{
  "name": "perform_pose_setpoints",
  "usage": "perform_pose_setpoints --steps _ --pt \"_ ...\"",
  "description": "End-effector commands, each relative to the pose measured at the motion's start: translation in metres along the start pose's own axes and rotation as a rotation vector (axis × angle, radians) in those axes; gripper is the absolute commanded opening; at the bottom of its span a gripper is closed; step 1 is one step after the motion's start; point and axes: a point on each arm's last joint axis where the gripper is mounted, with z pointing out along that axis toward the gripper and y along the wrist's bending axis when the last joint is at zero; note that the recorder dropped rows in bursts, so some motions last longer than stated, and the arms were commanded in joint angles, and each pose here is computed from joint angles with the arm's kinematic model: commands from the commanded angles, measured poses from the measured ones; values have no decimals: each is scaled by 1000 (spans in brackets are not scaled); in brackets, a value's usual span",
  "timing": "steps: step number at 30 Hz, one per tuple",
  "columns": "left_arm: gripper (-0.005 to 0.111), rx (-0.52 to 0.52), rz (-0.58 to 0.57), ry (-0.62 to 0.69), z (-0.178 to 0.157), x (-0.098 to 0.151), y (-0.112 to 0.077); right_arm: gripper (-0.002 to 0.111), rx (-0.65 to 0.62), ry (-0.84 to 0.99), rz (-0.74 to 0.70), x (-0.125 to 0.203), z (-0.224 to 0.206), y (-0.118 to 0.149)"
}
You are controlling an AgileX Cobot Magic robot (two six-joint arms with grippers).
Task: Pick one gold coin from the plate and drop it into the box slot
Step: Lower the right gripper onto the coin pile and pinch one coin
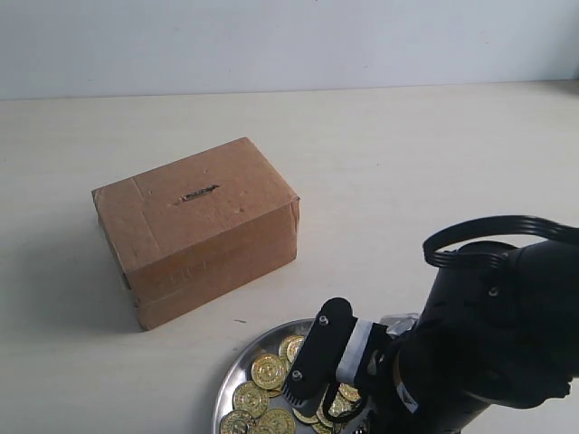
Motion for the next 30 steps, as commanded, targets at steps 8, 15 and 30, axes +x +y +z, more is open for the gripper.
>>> perform_pose_setpoints --steps 8,15,30 --pt "0 2 -10 -11 0 0 0 47 2 -4 0 0 3 -1" --pt "0 2 -10 -11 0 0 0 40 1 -5 2 0 3 -1" --pt "0 2 -10 -11 0 0 0 22 2 -15 0 0 3 -1"
